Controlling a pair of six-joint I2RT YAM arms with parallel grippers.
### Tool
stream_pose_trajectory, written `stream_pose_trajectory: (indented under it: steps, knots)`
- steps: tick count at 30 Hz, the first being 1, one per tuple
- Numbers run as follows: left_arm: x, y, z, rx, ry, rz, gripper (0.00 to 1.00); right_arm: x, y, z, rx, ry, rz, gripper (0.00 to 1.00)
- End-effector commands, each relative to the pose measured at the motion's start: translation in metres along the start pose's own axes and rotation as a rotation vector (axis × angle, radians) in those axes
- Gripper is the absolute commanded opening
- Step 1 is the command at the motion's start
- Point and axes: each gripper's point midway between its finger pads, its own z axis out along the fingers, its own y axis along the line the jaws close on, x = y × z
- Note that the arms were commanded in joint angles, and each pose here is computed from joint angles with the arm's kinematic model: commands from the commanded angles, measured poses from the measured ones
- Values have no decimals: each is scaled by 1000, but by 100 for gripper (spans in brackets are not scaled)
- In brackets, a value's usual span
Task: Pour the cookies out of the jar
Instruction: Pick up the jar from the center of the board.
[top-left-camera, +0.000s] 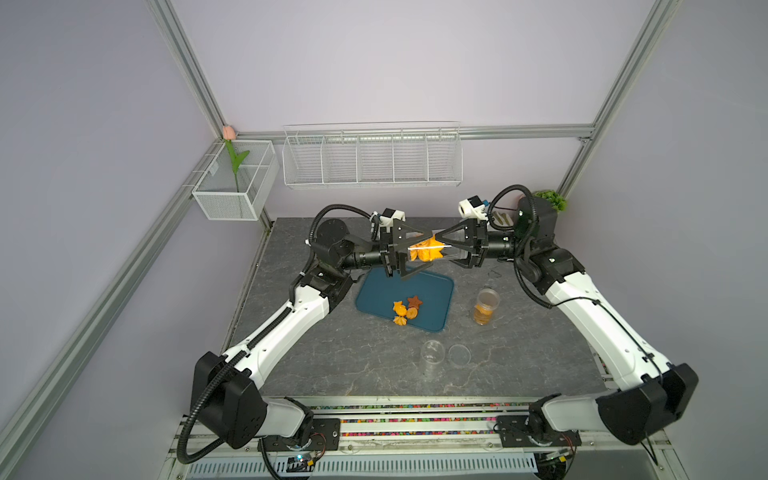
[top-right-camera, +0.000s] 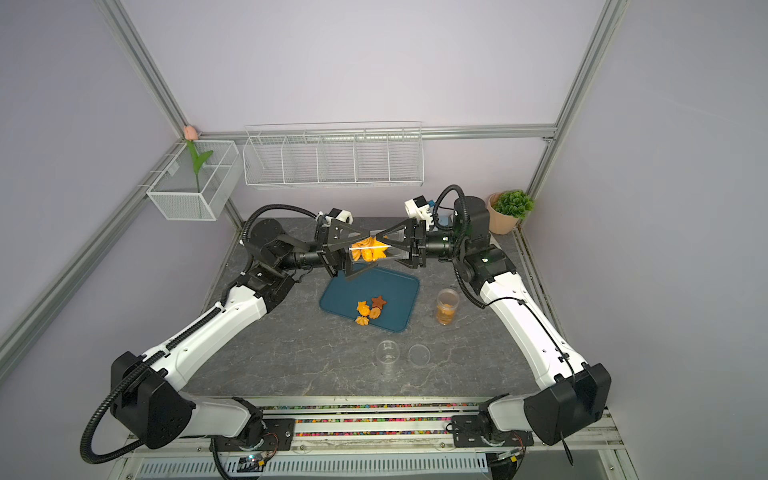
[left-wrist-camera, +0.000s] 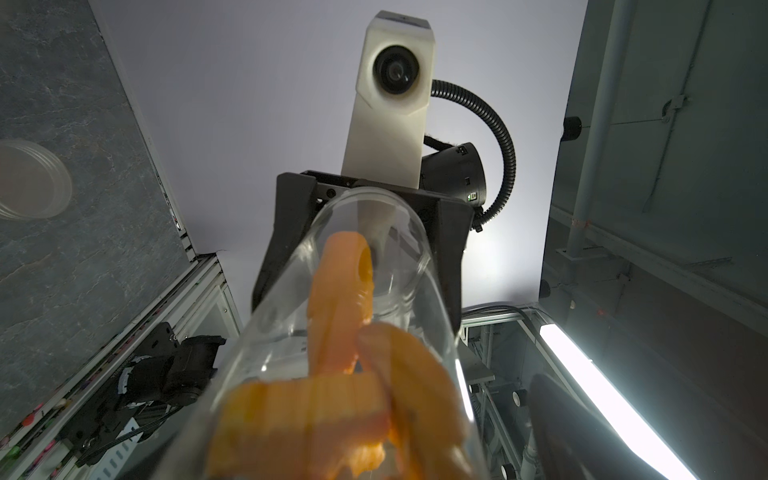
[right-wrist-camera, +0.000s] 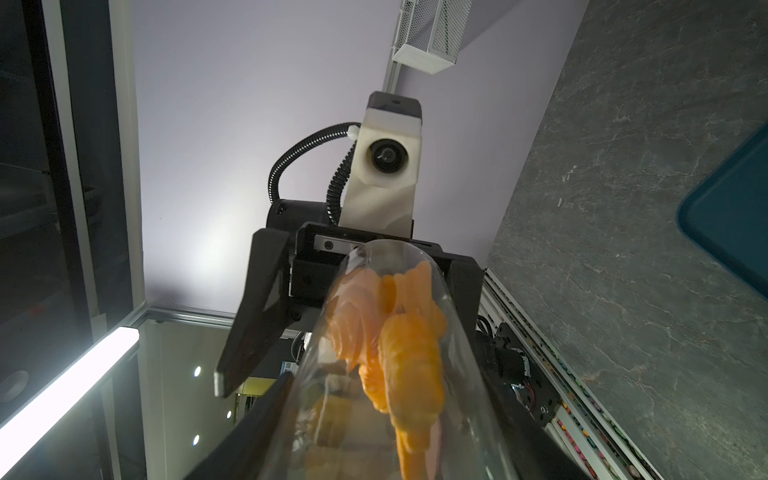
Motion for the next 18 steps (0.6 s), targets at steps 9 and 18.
stream_pose_trajectory:
  steps: [9, 18]
  knots:
    - [10, -8, 0, 1, 37, 23, 96, 19, 3, 2, -22, 86, 13, 68]
    - [13, -4, -2, -9, 39, 17, 91, 22, 1, 3, -15, 94, 17, 68]
